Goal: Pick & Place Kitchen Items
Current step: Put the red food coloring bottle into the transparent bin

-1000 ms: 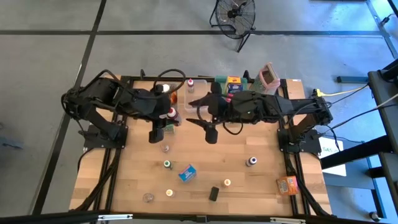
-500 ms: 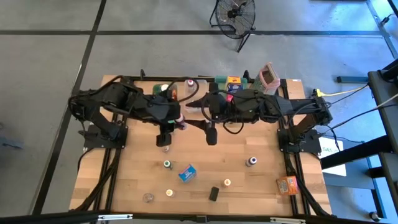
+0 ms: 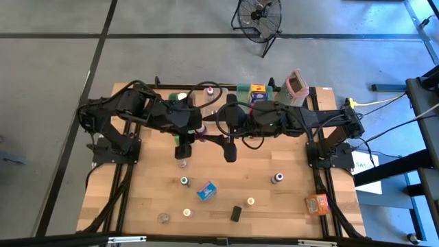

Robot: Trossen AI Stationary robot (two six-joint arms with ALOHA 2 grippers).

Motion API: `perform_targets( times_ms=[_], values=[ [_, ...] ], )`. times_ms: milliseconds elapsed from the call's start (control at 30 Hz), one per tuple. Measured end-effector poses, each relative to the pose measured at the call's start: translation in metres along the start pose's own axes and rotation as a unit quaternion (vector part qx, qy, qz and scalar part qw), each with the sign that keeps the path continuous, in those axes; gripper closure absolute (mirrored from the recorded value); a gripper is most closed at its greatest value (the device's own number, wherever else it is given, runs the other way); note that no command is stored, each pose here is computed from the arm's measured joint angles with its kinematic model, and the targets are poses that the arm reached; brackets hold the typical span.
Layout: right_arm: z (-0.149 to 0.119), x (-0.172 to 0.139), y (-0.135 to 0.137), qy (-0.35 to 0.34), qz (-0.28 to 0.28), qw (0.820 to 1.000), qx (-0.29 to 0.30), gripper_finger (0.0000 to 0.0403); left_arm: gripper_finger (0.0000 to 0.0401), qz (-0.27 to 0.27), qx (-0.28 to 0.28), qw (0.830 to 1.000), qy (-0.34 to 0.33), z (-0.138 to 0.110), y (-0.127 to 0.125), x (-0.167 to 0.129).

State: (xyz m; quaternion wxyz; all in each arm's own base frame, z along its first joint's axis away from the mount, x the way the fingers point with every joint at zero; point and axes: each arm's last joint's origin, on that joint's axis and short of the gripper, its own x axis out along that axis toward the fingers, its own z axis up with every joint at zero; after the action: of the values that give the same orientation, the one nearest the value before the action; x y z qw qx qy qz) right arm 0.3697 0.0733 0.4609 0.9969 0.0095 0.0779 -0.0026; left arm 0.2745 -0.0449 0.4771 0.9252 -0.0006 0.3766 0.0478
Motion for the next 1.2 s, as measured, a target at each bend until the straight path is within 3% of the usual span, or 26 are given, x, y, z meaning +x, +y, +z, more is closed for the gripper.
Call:
perform_targets(
  times_ms=[500, 1200],
  values=[
    [-0.0061, 0.0099, -0.0023, 0.006, -0.016, 1.000, -0.005, 0.0153, 0.0285, -0.006, 0.022, 1.000, -0.010, 0.0021, -0.0006, -0.0001],
    [-0.0060, 0.0098, -0.0028, 0.007, -0.016, 1.000, -0.009, 0.0212, 0.0285, -0.013, 0.021, 1.000, -0.008, 0.0054, 0.0068, 0.0068]
  ],
)
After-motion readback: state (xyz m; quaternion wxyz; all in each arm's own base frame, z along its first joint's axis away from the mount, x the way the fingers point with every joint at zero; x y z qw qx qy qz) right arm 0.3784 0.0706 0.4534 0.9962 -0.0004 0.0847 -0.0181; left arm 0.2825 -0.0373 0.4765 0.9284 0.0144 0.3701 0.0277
